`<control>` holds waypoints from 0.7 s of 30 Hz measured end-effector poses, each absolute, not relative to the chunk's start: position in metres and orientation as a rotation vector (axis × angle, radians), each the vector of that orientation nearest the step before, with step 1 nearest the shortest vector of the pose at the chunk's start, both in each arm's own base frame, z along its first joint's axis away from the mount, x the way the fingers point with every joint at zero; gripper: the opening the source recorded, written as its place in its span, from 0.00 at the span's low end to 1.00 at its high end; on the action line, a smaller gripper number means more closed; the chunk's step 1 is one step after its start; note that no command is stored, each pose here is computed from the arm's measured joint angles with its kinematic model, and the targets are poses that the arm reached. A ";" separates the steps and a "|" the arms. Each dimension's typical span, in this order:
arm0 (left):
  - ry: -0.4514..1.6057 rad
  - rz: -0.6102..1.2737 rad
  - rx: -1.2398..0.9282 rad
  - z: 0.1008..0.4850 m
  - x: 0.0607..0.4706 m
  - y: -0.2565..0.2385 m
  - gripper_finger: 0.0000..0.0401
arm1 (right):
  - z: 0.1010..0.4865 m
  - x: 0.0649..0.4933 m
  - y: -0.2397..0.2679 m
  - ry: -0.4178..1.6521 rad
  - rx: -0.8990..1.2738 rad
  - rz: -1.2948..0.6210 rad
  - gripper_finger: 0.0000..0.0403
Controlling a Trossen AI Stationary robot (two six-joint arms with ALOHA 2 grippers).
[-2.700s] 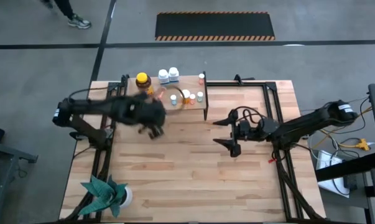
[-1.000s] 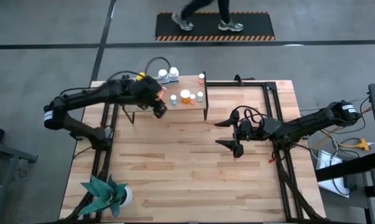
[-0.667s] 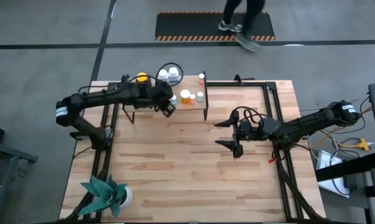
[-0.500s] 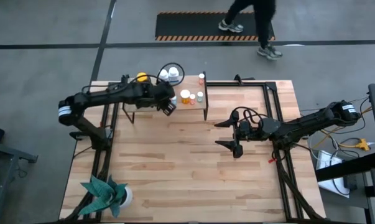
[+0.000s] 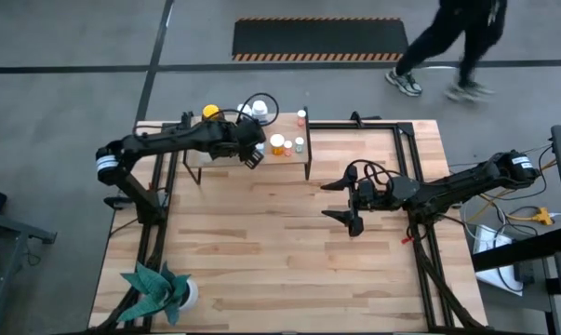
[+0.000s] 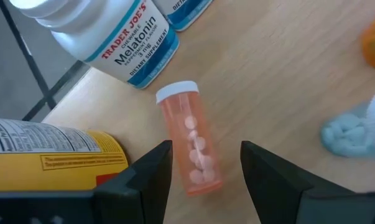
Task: Pick and place medicine bottles onto shelf by color
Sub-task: Adjust the pink pill bottle on the shelf
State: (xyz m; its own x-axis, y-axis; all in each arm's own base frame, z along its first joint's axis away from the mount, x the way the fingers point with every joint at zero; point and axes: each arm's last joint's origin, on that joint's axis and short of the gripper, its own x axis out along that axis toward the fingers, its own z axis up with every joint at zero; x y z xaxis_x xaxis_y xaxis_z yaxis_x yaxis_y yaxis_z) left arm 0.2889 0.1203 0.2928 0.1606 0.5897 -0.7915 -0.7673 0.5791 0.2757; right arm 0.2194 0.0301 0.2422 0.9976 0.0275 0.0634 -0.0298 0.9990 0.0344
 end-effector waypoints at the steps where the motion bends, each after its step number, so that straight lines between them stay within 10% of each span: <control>1: 1.022 0.981 -0.205 0.292 0.289 0.121 0.43 | 0.242 0.219 0.030 -0.063 0.035 0.029 0.81; 21: 1.065 0.949 -0.247 0.279 0.287 0.118 0.36 | 0.240 0.219 0.030 -0.044 0.040 0.029 0.81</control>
State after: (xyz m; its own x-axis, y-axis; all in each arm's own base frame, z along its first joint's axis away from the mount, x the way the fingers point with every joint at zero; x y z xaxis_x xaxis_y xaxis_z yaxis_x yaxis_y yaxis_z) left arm 0.2870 0.1178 0.2785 0.1487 0.5403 -0.8282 -0.7607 0.5977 0.2534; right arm 0.2195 0.0302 0.2403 0.9986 0.0284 0.0441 -0.0302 0.9988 0.0392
